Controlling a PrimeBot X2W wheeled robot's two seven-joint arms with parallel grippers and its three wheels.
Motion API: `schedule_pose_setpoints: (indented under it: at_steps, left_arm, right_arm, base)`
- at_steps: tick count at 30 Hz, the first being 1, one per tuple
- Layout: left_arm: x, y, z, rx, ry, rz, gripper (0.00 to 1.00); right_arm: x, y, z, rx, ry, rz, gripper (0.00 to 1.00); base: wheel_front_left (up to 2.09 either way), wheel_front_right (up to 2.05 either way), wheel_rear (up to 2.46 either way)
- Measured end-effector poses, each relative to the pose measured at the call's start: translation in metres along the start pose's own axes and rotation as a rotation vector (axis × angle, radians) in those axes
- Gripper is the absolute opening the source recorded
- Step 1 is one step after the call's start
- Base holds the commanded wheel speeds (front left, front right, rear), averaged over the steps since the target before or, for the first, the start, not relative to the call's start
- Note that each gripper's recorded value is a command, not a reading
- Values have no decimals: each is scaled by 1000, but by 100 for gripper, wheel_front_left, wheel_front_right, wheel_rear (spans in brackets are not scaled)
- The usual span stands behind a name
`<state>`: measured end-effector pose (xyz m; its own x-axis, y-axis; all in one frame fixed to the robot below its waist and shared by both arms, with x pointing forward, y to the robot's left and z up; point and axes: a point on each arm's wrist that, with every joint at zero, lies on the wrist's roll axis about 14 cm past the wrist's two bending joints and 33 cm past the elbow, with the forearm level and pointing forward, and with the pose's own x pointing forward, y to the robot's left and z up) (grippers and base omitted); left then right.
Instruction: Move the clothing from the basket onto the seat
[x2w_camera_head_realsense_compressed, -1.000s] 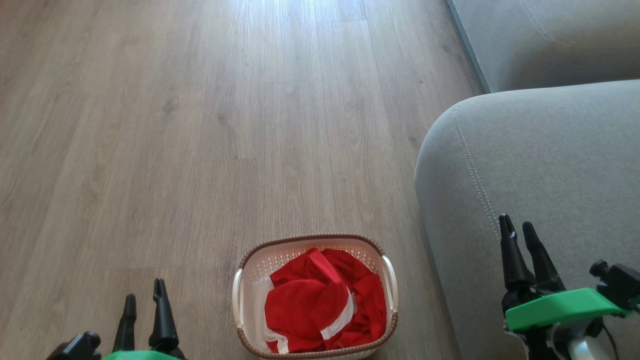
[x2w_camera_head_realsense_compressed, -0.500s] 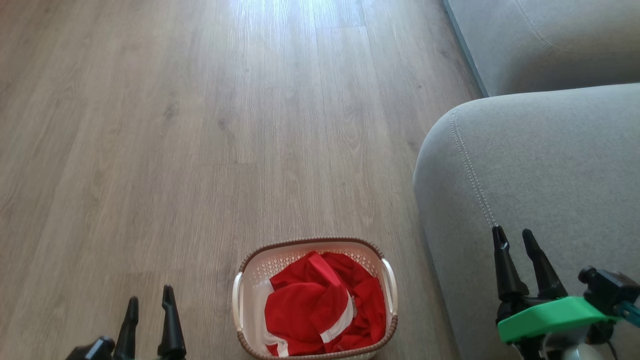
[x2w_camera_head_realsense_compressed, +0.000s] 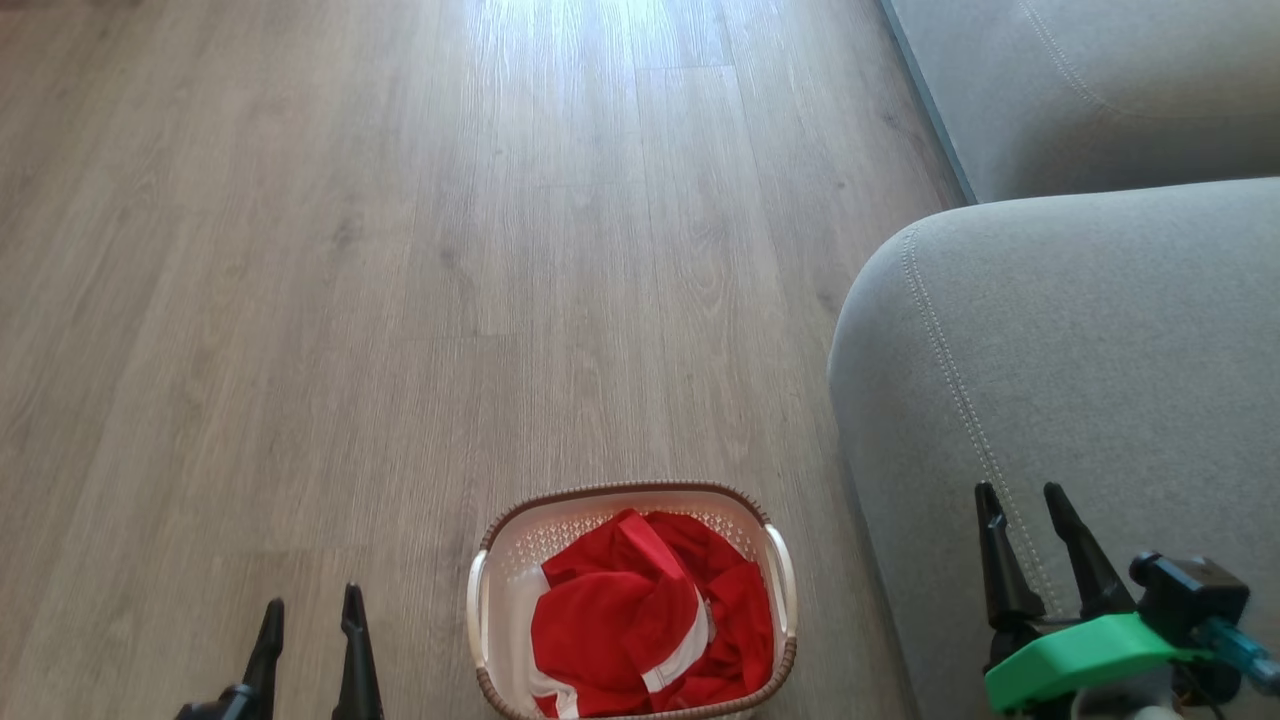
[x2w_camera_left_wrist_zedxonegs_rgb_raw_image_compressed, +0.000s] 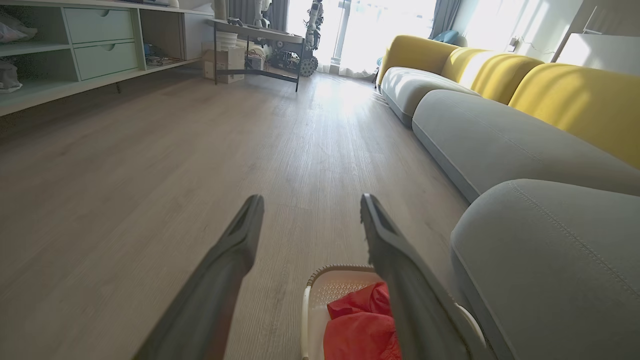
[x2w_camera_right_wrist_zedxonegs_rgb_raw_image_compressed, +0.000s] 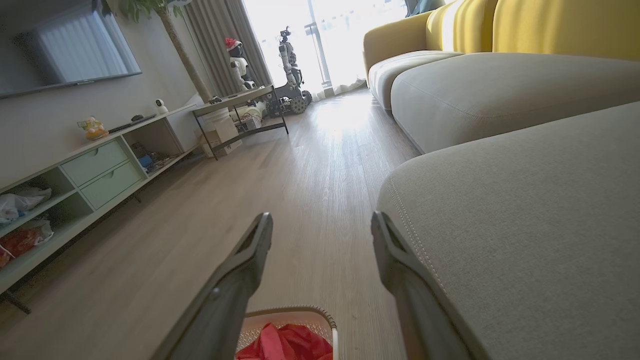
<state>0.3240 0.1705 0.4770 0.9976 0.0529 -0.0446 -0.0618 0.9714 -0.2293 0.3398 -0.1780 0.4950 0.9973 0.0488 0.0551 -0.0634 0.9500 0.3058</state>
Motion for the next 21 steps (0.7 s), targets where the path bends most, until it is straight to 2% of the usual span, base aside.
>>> schedule_pose_setpoints:
  at_steps: [15,21]
  left_arm:
    - [-7,-6,-8,154,-6,-36,100]
    - [-8,-4,-12,158,9,-31,100]
  right_arm:
    - [-2,0,-12,-161,46,8,100]
    - [-2,1,-17,-164,61,10,100]
  base:
    - [0,0,0]
    - [0,0,0]
